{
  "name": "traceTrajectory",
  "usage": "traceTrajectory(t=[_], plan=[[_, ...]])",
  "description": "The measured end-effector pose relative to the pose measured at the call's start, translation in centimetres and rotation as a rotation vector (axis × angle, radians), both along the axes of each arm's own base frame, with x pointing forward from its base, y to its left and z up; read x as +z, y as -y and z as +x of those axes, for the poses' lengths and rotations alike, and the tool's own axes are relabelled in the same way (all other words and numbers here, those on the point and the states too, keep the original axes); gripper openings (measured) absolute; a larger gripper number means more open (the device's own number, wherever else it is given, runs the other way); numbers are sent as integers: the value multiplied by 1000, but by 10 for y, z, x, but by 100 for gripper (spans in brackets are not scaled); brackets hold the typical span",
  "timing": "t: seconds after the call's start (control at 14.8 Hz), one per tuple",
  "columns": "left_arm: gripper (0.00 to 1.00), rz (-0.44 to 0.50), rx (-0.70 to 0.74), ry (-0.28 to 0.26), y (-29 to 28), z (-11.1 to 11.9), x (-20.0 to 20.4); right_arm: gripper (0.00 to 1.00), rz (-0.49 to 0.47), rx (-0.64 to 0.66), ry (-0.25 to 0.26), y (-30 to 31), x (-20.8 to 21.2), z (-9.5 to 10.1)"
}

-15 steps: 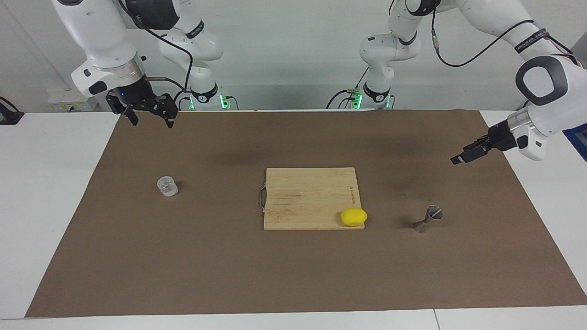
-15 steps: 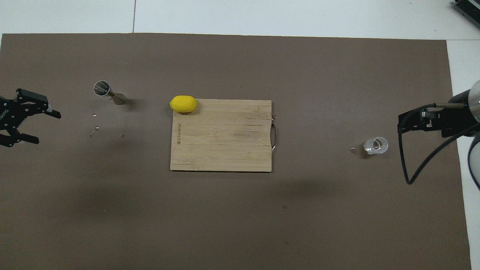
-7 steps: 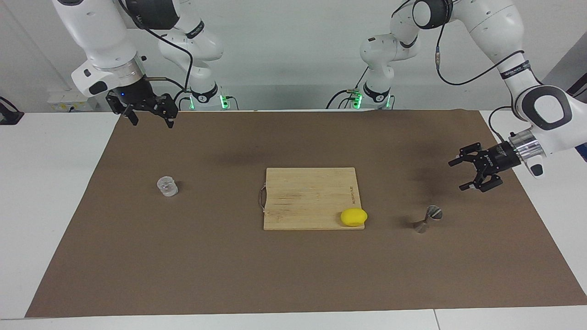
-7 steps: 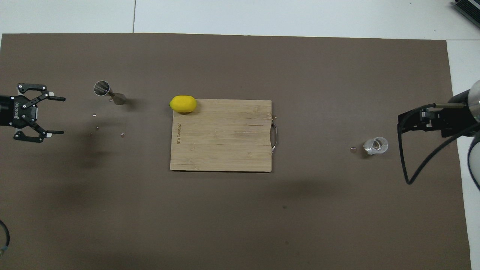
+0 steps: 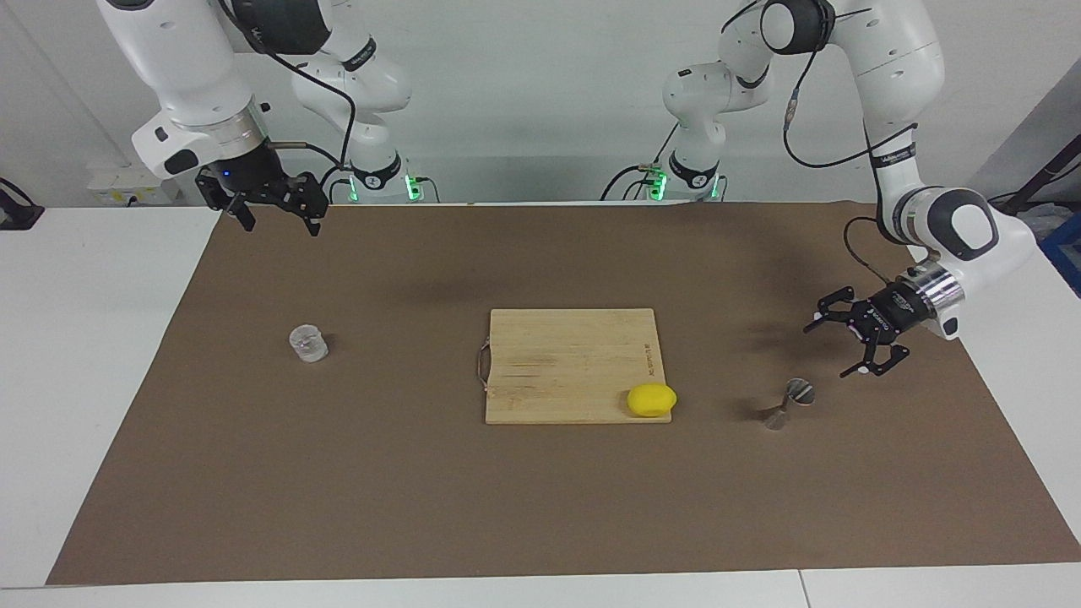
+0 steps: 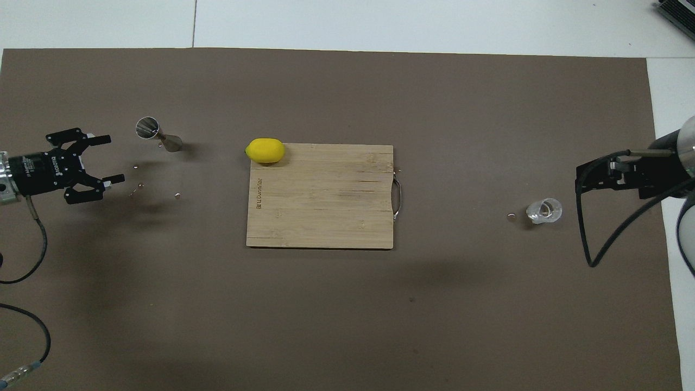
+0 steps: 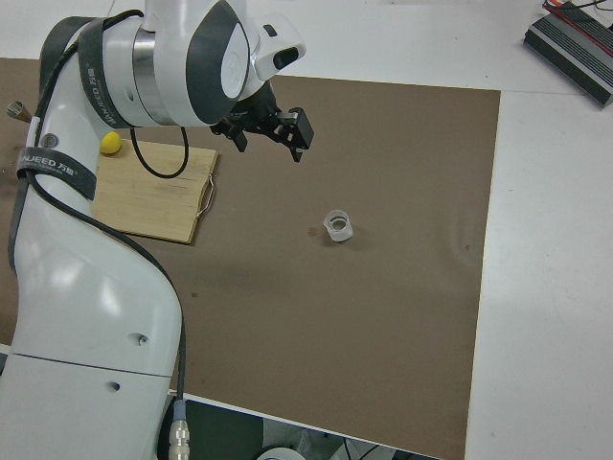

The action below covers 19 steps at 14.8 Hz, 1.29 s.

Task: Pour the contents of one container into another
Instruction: 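Close the left gripper around the dark metal cup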

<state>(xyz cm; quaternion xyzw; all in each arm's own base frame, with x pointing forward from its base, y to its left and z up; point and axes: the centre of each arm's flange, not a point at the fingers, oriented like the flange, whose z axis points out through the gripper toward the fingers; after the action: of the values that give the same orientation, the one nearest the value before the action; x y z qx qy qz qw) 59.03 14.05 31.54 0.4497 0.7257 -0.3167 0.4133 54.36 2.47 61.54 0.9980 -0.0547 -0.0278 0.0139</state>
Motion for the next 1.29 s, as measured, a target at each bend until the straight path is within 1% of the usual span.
traceTrajectory(t=[0.2, 0.34, 0.54, 0.88, 1.08, 1.29], plan=[[100, -65, 58, -2, 10, -1, -10, 100, 0, 0, 0, 0, 0, 0], [100, -89, 71, -4, 14, 1, -14, 100, 0, 0, 0, 0, 0, 0], [100, -126, 107, 13, 24, 8, -14, 100, 0, 0, 0, 0, 0, 0], [100, -113, 133, 27, 36, 19, -14, 100, 0, 0, 0, 0, 0, 0], [100, -109, 141, 43, 39, 31, -13, 100, 0, 0, 0, 0, 0, 0], [100, -105, 143, 44, 44, 37, -16, 100, 0, 0, 0, 0, 0, 0]])
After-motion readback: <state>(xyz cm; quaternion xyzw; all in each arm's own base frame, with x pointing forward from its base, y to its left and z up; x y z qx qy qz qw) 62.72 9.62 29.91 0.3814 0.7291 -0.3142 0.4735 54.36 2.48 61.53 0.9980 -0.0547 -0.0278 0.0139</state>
